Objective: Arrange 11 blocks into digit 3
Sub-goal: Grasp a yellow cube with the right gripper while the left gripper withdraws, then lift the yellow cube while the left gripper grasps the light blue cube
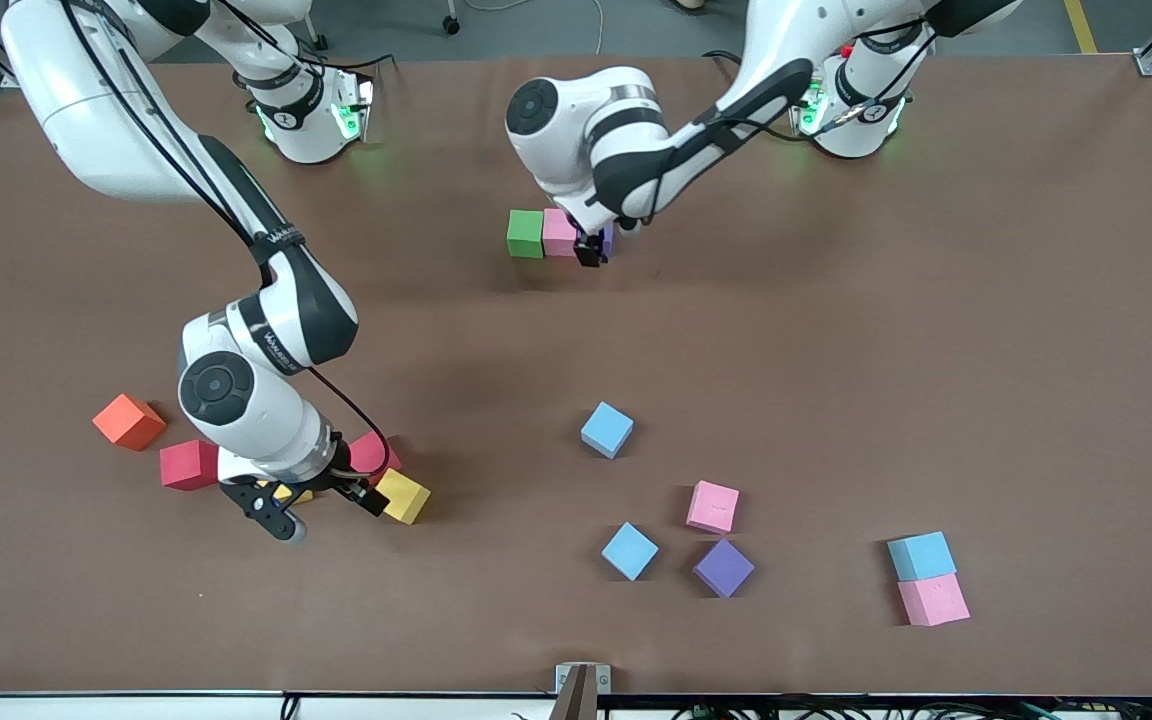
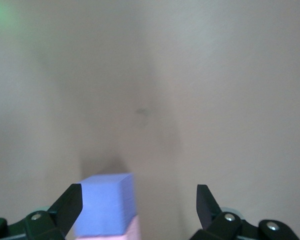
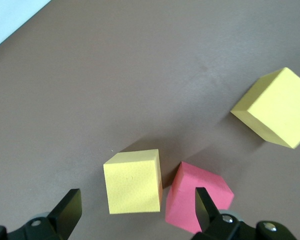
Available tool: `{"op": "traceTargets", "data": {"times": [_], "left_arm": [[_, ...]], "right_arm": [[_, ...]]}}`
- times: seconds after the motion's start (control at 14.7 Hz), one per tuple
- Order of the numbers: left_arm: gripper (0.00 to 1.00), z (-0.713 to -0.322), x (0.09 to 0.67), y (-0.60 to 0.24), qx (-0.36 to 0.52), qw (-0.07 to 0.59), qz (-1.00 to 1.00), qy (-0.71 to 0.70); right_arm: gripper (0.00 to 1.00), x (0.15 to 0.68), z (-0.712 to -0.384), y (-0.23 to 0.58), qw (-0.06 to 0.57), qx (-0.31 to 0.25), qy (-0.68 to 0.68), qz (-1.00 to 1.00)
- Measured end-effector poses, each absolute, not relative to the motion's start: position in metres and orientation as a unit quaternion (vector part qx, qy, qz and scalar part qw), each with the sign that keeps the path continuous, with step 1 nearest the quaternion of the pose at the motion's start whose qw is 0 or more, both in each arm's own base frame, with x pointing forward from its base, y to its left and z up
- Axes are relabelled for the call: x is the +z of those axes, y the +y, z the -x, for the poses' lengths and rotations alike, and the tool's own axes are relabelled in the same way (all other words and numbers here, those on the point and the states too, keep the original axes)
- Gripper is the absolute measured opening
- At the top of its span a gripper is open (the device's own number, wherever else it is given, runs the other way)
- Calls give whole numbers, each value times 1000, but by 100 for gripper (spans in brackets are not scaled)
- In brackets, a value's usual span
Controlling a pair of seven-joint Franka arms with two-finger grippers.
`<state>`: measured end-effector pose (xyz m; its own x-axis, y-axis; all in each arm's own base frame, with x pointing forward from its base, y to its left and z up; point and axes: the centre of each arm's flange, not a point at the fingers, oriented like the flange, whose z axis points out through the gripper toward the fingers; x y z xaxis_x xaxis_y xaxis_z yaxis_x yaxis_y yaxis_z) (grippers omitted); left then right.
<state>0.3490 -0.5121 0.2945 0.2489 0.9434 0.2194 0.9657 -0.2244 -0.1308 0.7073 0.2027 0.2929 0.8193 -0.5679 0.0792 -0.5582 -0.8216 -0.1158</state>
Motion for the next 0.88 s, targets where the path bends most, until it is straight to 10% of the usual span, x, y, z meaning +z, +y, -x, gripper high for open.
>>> {"op": "traceTargets", "data": {"times": [0.88], "left_arm": [[100, -607, 313, -263, -102, 110, 879, -452]], "right_arm": [[100, 245, -725, 224, 25, -60, 225, 972]]}}
